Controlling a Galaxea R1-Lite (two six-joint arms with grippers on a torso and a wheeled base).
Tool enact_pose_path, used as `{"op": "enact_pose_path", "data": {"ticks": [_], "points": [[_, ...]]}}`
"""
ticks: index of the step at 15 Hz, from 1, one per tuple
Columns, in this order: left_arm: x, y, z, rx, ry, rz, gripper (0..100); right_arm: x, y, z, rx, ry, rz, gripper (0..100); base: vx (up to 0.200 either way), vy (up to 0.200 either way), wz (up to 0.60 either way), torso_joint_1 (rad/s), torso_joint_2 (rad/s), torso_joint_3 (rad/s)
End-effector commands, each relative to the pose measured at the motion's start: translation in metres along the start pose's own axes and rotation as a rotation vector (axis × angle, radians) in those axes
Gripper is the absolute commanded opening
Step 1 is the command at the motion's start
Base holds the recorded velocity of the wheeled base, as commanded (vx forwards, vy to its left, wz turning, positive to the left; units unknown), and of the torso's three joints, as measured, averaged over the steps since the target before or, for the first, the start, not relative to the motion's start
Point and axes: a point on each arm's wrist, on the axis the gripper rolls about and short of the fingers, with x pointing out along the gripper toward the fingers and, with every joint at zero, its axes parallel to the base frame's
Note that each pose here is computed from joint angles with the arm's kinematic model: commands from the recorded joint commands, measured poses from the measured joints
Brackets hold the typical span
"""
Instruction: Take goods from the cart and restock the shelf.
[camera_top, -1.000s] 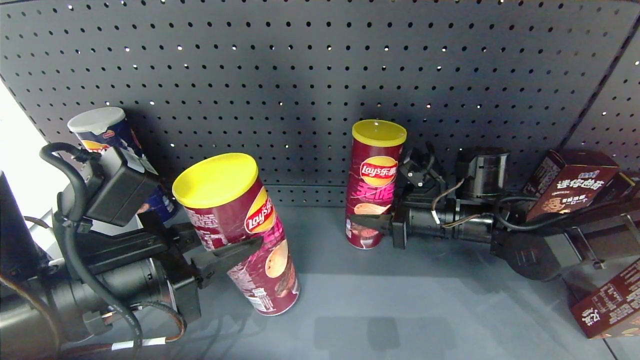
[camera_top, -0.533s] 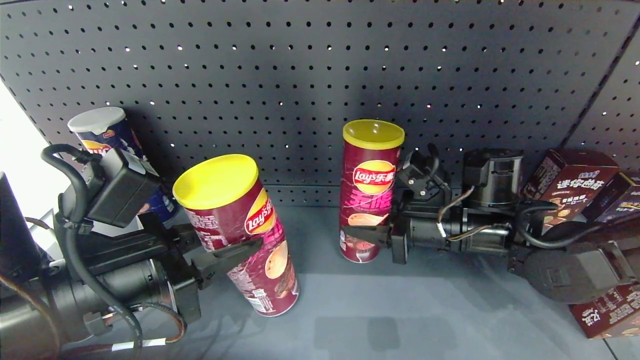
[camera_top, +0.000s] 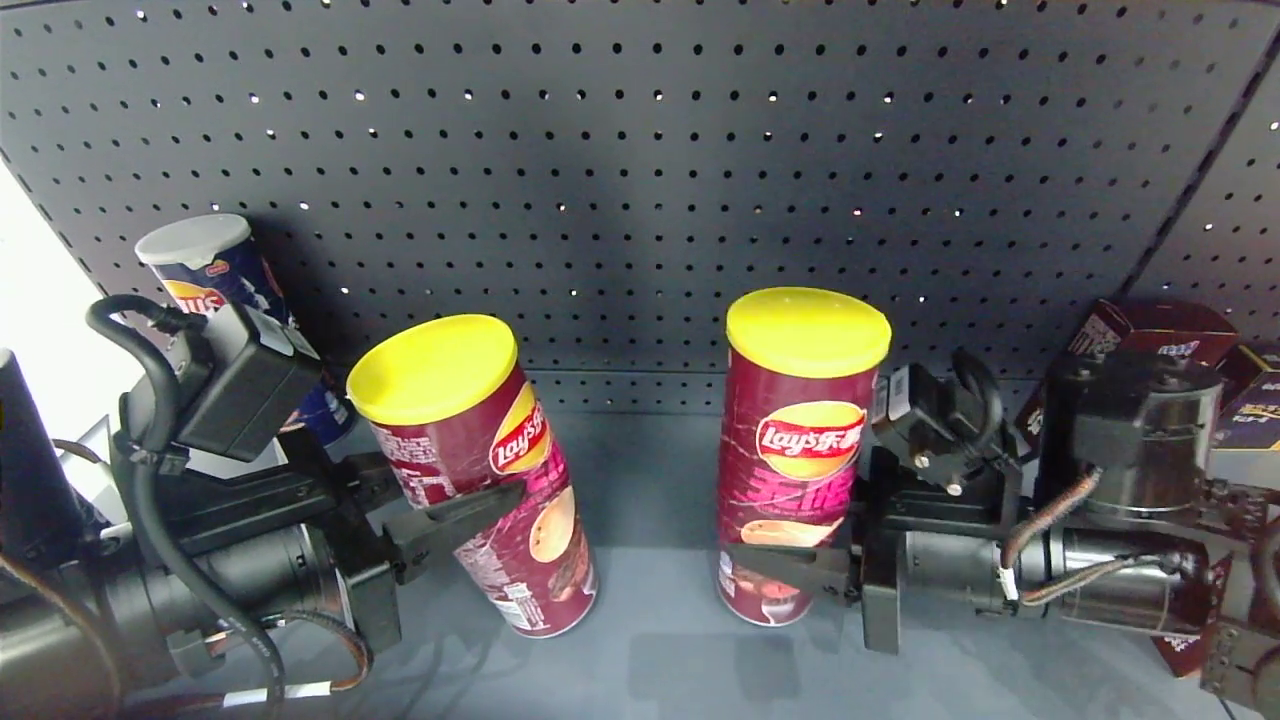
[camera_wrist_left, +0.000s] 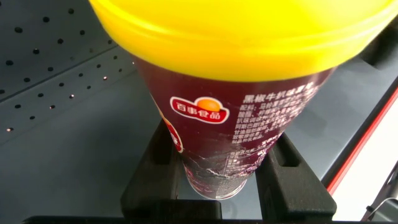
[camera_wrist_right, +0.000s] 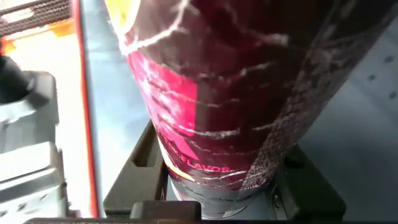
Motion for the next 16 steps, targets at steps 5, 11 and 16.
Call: {"op": "enact_pose_path", "data": {"ticks": [5, 11, 16], "points": [[0.0, 0.0, 0.0, -0.002, 0.0, -0.001, 0, -0.005, 0.022, -0.009, -0.02, -0.027, 0.041, 0, 0.0, 0.0, 0.0, 0.0, 0.0, 0.0], [0.0, 0.0, 0.0, -0.004, 0.002, 0.001, 0, -0.006, 0.03, -0.021, -0.01, 0.008, 0.042, 0, 0.0, 0.0, 0.0, 0.0, 0.0, 0.0], [0.0, 0.0, -0.002, -0.019, 0.006, 0.0, 0, -0.008, 0.031, -0.027, -0.001, 0.029, 0.043, 0, 0.0, 0.0, 0.0, 0.0, 0.0, 0.0]]}}
